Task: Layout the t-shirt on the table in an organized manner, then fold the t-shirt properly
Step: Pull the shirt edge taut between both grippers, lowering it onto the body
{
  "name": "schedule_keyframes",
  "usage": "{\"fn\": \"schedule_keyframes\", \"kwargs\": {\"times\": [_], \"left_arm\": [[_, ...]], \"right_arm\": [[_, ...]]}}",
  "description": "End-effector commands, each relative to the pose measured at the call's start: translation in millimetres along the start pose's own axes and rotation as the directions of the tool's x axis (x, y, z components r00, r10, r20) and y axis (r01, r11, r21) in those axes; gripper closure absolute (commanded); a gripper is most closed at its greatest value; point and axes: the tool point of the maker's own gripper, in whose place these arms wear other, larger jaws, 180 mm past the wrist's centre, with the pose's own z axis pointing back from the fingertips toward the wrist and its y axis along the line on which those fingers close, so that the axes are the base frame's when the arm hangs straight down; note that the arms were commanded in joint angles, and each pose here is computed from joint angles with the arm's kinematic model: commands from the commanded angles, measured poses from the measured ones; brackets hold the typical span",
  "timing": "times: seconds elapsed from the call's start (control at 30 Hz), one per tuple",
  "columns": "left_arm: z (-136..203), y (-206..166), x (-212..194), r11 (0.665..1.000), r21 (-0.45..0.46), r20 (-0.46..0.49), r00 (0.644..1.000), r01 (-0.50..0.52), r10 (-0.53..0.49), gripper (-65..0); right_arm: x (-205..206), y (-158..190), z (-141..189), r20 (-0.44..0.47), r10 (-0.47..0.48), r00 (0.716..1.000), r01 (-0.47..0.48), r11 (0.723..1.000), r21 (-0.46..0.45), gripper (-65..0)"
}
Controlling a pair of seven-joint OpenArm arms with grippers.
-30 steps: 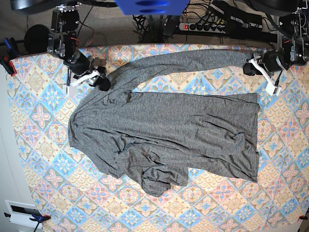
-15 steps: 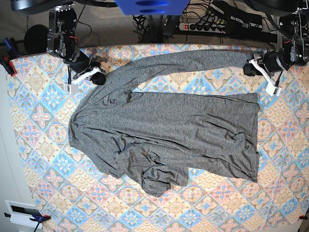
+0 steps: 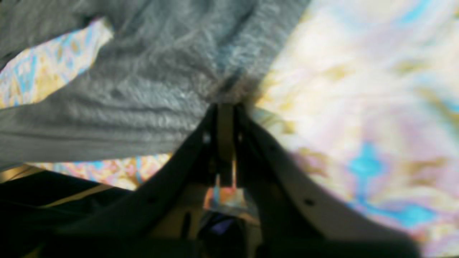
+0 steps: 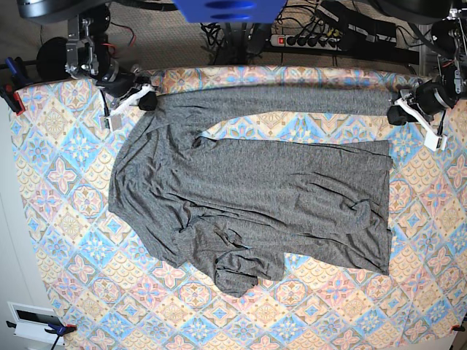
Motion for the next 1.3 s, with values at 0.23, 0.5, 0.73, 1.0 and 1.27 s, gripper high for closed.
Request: {"fn": "schedule_keyframes", "kwargs": {"times": [0.23,0.5,0.73,1.0,1.27], "left_arm": [[8,-4,29,1.000,-0.004,0.076,0.997,0.031,-0.030,0.0],[13,-6,57,0.999,-0.026,0.205,0.978,-0.031,0.036,0.0],[14,-9,74,0.999,-0.039,0.249,0.968,-0.034,0.042,0.0],[27,-5,98,0.998,-0.038,0.341,0.938,-0.057,0.067,0.0],[29,2,114,0.994,-0.057,0.392,0.913,-0.098,0.112,0.0]], "right_arm": [[17,11,7,0.050,0.034,0.998,-0.035,0.999,0.030,0.0],[49,28,0,0.079,0.069,0.995,-0.074,0.995,0.067,0.0],[94,57,-3,0.124,0.109,0.986,-0.124,0.985,0.119,0.0],[140,70,0,0.213,0.139,0.967,-0.170,0.977,0.130,0.0],[159,69,-14,0.219,0.101,0.971,-0.133,0.981,0.141,0.0]]}}
